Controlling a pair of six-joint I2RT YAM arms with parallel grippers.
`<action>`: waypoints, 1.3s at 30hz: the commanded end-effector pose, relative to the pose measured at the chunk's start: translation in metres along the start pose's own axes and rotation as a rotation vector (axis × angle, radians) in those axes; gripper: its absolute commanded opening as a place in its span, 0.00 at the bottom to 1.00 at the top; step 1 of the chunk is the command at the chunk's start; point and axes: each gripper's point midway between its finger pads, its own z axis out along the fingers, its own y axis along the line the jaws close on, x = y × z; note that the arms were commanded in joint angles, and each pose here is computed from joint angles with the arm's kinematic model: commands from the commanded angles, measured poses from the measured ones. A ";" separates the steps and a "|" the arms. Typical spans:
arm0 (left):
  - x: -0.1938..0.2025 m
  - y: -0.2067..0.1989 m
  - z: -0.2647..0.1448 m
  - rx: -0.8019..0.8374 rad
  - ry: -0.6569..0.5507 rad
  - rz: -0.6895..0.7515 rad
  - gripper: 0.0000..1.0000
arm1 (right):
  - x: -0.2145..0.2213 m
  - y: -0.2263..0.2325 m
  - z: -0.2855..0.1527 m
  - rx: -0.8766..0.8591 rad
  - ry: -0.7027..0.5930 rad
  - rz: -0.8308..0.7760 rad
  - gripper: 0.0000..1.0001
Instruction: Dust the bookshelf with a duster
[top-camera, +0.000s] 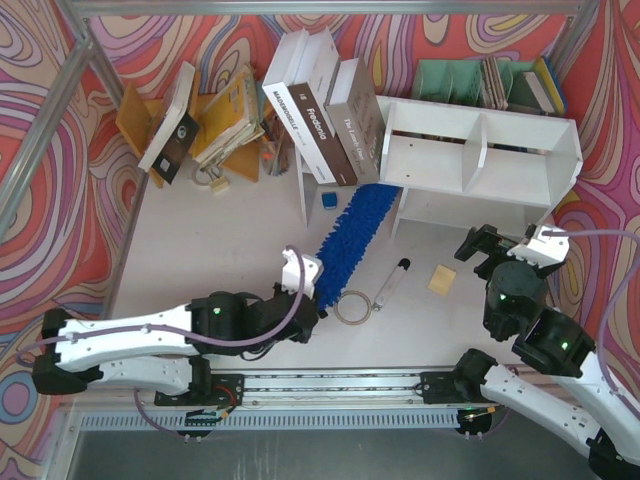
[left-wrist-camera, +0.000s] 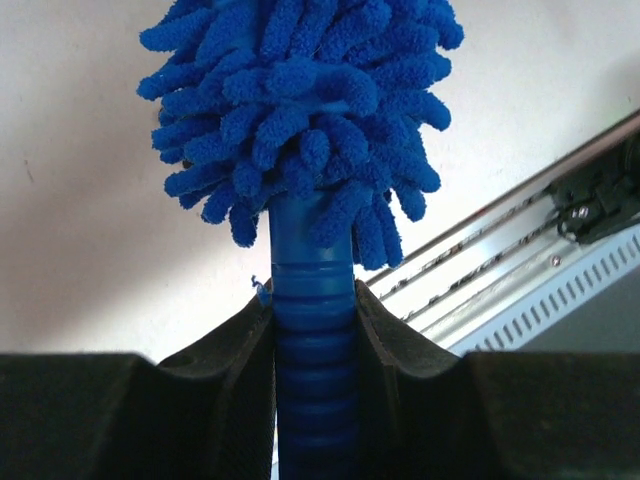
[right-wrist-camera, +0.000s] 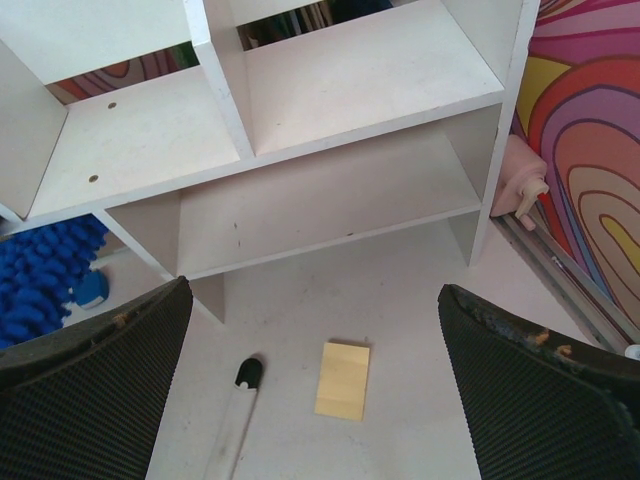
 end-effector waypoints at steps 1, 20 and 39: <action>0.025 0.008 -0.018 0.051 0.047 0.022 0.00 | 0.002 0.001 0.002 0.019 -0.001 -0.019 0.99; 0.032 0.052 -0.050 -0.082 -0.028 0.207 0.00 | 0.055 0.085 -0.002 -0.154 0.279 0.347 0.99; 0.023 0.079 -0.081 -0.051 -0.048 0.284 0.00 | 0.078 0.166 0.008 -0.292 0.352 0.644 0.99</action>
